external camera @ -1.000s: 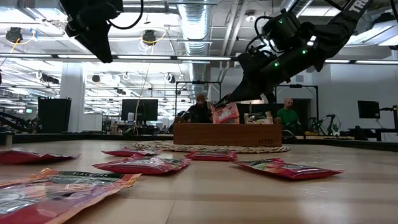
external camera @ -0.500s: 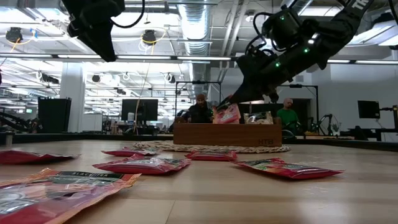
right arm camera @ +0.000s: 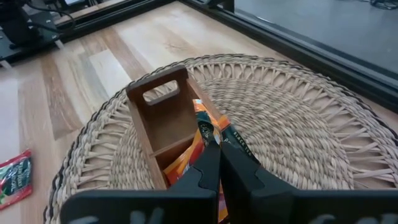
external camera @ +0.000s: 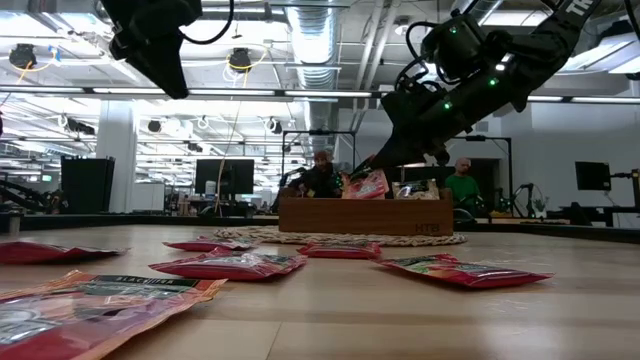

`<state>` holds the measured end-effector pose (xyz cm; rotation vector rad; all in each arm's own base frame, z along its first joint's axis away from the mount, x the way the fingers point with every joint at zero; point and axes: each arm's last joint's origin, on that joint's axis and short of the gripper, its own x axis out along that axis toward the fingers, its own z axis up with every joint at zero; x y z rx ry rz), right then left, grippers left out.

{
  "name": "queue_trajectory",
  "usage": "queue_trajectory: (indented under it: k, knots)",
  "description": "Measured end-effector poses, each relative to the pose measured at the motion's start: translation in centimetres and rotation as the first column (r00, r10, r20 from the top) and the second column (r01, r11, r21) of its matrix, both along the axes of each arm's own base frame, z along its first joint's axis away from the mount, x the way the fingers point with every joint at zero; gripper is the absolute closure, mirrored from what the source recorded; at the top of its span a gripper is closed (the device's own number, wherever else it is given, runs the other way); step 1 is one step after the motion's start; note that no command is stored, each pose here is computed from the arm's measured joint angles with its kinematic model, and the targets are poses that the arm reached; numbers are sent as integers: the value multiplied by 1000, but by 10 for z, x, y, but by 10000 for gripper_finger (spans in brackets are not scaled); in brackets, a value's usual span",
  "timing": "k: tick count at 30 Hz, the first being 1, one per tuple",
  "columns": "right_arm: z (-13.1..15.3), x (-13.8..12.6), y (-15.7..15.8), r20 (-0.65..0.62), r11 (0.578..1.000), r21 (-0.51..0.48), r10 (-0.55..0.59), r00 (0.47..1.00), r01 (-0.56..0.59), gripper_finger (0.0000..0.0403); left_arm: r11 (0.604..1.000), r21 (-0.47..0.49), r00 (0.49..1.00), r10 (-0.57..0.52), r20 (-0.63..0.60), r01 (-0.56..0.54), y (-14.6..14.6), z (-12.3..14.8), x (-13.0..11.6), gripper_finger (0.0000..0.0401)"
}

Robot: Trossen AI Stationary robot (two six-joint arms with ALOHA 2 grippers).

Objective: Pick & Place Tea
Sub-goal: Put the left orange tea bag into the middle slot of the wooden organizer

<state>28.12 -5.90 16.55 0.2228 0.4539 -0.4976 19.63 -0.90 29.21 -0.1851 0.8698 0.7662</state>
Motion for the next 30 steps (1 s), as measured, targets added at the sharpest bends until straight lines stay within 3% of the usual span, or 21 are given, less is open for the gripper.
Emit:
queue_trajectory:
  k: [11, 22, 30]
  knots:
    - [0, 0, 0, 0, 1000, 4, 5, 1000, -5, 400, 1000, 1, 1000, -4, 7, 4, 0, 0, 1, 277]
    - [-2, -1, 0, -20, 1000, 26, 18, 1000, -17, 309, 1000, 1, 1000, -4, 7, 4, 0, 0, 1, 277]
    - [-2, -1, 0, -20, 1000, 21, 21, 1000, -20, 298, 1000, 8, 1000, -17, 0, 17, 0, 0, 1, 277]
